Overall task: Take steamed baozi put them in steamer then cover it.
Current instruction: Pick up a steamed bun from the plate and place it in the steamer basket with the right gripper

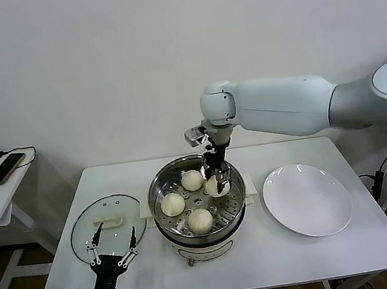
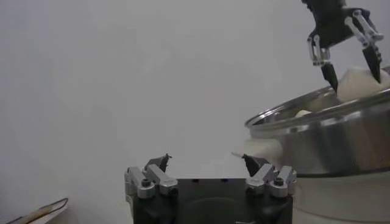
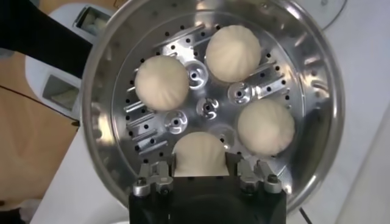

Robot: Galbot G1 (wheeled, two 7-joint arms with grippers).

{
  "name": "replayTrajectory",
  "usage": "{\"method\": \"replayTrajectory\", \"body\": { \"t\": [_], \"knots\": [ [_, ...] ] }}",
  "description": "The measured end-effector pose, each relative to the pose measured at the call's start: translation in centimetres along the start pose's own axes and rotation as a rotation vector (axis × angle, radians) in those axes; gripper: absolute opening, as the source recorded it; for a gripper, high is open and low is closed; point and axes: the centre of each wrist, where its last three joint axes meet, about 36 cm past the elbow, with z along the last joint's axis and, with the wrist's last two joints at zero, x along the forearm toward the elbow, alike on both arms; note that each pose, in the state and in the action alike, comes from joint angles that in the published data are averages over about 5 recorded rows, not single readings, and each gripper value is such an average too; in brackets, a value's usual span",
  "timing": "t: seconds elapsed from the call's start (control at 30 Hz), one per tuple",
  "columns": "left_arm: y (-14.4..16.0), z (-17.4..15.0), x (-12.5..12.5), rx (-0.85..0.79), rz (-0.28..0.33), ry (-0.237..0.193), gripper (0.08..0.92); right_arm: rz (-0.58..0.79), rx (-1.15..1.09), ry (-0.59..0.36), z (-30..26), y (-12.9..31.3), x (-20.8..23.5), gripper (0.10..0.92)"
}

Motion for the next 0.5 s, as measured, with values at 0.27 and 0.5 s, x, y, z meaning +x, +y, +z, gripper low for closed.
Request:
{"method": "replayTrajectory", "body": {
  "t": [0.27, 0.5],
  "knots": [
    [0.1, 0.1, 0.0, -0.001, -0.003, 0.001, 0.823, -0.026, 0.006, 0.016, 0.0, 0.0, -1.5, 0.591],
    [0.1, 0.2, 0.1, -0.001, -0.006, 0.002, 0.823, -0.034, 0.016, 0.026, -0.2, 0.0, -2.4, 0.605]
  ]
}}
